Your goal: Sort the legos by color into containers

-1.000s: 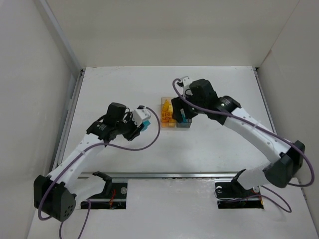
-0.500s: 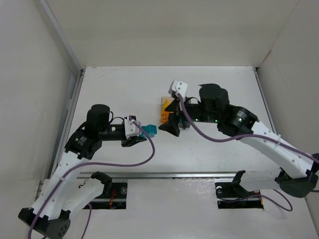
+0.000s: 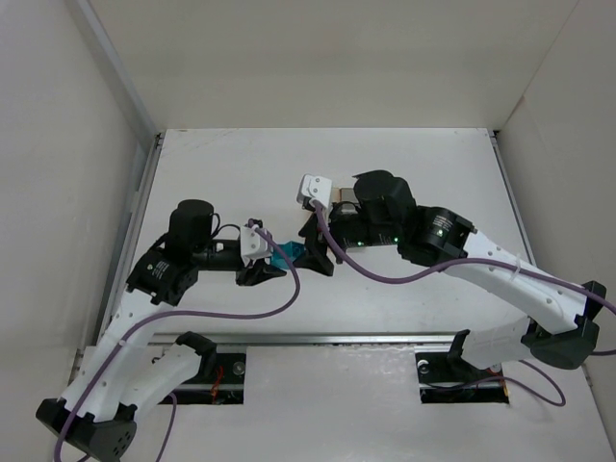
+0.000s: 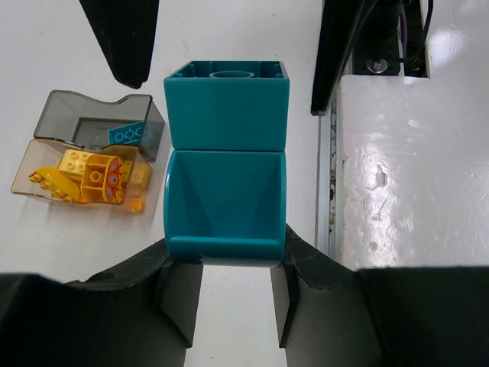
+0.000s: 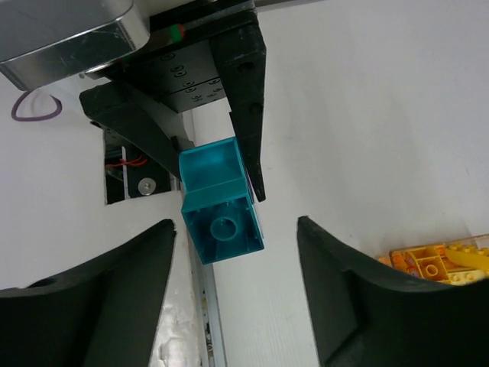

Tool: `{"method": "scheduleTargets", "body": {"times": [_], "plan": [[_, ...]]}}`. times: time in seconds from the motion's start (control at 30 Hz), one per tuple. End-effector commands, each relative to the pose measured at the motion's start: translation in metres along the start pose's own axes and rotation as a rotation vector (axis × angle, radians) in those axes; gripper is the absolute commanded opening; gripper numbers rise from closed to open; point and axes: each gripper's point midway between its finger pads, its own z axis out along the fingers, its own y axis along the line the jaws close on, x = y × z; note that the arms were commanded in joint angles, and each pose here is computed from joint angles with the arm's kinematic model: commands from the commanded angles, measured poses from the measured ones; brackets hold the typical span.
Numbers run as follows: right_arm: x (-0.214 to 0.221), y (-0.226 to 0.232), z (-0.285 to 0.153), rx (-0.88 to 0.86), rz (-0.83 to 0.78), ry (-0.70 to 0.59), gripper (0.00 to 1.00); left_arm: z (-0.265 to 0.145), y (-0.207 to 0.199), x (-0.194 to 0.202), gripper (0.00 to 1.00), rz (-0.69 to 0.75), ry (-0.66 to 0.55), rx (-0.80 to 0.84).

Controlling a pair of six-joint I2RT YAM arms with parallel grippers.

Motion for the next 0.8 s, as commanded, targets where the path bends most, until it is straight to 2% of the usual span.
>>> {"method": "scheduleTargets", "body": {"times": [0.0,0.07,0.2,0.4,0.5,0.53,0.6,0.77], "plan": [[-0.026,-0.001,-0.009,0.018,-0.039,-0.07,0.67,-0.006,-0.004,-0.031,0.0,0.056,-0.08,0.011],[-0.023,-0.004,-0.005,0.026,-0.035,-0.059,0.57,-0.007,-0.005,-0.035,0.0,0.064,-0.09,0.017],[-0.028,-0.009,0.001,0.046,-0.02,-0.087,0.47,-0.008,-0.008,-0.04,0.0,0.045,-0.107,0.019],[-0.035,-0.01,0.003,0.061,0.018,-0.148,0.36,-0.008,-0.01,-0.043,0.0,0.018,-0.124,0.022],[-0.039,-0.013,-0.005,0.096,0.034,-0.181,0.18,-0.007,-0.01,-0.04,0.0,0.006,-0.124,0.023],[-0.041,-0.013,-0.008,0.105,0.04,-0.195,0.01,-0.005,-0.01,-0.037,0.0,-0.003,-0.118,0.026],[-0.047,-0.02,-0.015,0.152,0.047,-0.233,0.0,-0.005,-0.009,-0.032,0.0,-0.006,-0.109,0.011],[-0.047,-0.033,-0.036,0.265,0.061,-0.274,0.0,0.001,-0.003,0.008,0.0,-0.038,-0.016,-0.034]]}}
